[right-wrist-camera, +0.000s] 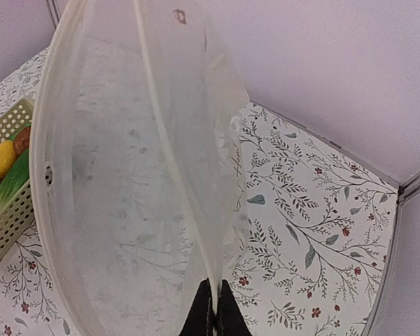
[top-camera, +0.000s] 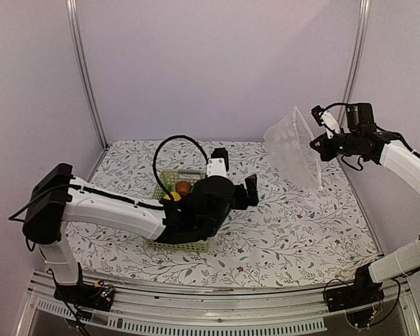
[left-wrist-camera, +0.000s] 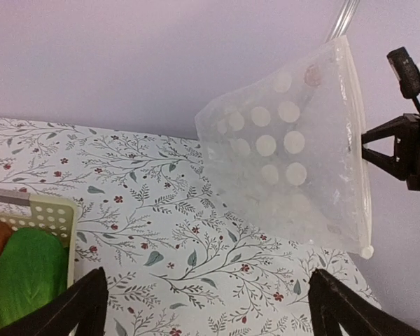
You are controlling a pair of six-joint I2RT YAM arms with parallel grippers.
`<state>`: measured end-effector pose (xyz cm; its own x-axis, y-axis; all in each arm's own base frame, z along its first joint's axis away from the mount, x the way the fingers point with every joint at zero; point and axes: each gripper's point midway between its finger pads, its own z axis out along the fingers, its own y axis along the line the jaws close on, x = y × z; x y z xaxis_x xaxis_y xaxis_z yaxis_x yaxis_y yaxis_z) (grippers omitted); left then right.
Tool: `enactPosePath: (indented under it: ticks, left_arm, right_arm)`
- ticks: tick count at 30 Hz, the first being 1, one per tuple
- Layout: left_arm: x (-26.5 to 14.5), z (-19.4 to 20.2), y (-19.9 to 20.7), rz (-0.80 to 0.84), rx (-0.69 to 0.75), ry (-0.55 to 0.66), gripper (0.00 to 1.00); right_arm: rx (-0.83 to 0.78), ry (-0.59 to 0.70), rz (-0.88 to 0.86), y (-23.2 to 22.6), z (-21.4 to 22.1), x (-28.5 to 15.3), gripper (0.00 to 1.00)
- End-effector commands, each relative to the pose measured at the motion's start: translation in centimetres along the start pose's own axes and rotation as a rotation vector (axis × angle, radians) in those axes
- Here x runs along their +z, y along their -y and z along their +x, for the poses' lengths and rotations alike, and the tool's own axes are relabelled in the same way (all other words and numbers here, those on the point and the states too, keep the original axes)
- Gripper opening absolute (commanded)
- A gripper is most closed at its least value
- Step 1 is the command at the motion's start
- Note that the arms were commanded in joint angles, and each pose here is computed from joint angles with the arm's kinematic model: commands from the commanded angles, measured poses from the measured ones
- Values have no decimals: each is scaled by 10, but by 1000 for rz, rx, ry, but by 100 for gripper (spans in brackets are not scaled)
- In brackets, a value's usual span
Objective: Place the food in the zip-top bag and seal the zipper
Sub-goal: Pick up the fake fruit from the bin.
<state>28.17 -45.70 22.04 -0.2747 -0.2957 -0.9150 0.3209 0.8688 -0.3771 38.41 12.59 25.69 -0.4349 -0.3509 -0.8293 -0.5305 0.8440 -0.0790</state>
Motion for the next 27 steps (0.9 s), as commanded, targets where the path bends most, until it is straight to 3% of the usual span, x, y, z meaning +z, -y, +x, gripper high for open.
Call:
enactPosePath:
  ticks: [1,6,8,10,12,15,19,27]
  left_arm:
    - [-29,-2,-32,-53,169,-42,100]
    - [-50,3,-63,-113,276,-123,100]
    - [-64,2,-97,-253,303,-162,100]
    - [-79,-6,-135,-413,243,-167,100]
    - [-83,-7,-153,-462,246,-203,100]
    - [-91,-4,-168,-476,346,-242,100]
    - [-94,5,-172,-433,356,-368,96]
    - [-90,51,-183,-346,169,-765,83]
  right_arm:
    - [-39,69,72,23,-21,1,0]
    - [-27,67,-57,0,-4,12,0]
    - [-24,62,-90,-7,4,15,0]
    - [-23,68,-115,-13,10,15,0]
    - [-25,60,-132,-17,16,17,0]
    - [-38,46,-136,-18,26,21,0]
    - [-28,42,-193,-27,33,24,0]
    - [-39,33,-241,-35,39,29,0]
